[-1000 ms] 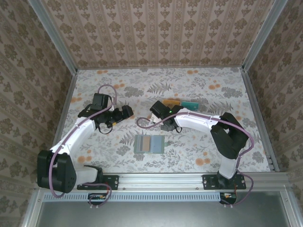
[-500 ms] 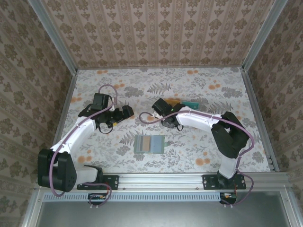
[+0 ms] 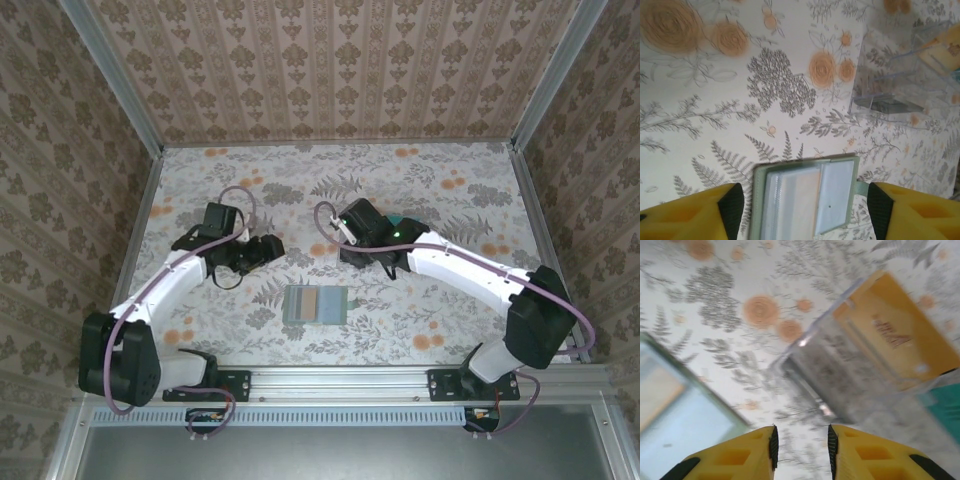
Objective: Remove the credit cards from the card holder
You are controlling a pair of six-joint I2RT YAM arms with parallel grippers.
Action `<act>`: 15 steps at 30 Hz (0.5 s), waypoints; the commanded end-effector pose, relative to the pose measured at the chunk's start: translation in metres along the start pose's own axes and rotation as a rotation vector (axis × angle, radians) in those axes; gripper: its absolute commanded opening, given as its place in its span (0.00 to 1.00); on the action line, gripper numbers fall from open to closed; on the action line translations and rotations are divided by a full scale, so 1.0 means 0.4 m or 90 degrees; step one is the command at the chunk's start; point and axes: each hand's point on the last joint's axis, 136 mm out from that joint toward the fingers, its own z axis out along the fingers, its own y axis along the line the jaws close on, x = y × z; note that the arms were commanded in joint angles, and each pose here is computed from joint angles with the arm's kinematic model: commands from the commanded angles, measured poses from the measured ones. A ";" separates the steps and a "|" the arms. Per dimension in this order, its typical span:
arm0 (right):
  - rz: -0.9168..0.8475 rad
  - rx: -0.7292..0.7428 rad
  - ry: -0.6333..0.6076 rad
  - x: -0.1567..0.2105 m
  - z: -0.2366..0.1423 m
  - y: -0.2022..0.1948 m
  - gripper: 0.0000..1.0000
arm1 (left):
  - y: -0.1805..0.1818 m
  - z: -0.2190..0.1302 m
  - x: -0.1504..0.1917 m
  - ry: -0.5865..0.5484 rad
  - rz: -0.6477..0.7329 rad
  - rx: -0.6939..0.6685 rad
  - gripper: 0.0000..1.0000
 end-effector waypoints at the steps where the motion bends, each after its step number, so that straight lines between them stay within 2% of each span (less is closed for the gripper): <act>1: 0.191 -0.123 0.041 0.056 0.019 0.109 0.31 | 0.000 0.026 0.050 0.046 0.002 0.010 0.58; 4: 0.252 -0.173 0.049 0.087 0.042 0.173 0.30 | -0.005 0.044 0.083 0.073 0.004 0.015 0.53; 7: 0.303 -0.198 0.076 0.134 0.081 0.227 0.25 | -0.007 0.068 0.121 0.103 0.004 0.017 0.48; 10: 0.344 -0.177 0.106 0.185 0.121 0.233 0.18 | 0.003 0.084 0.145 0.118 -0.001 0.008 0.45; 15: 0.361 -0.142 0.147 0.249 0.163 0.224 0.16 | 0.012 0.112 0.192 0.154 0.005 -0.007 0.44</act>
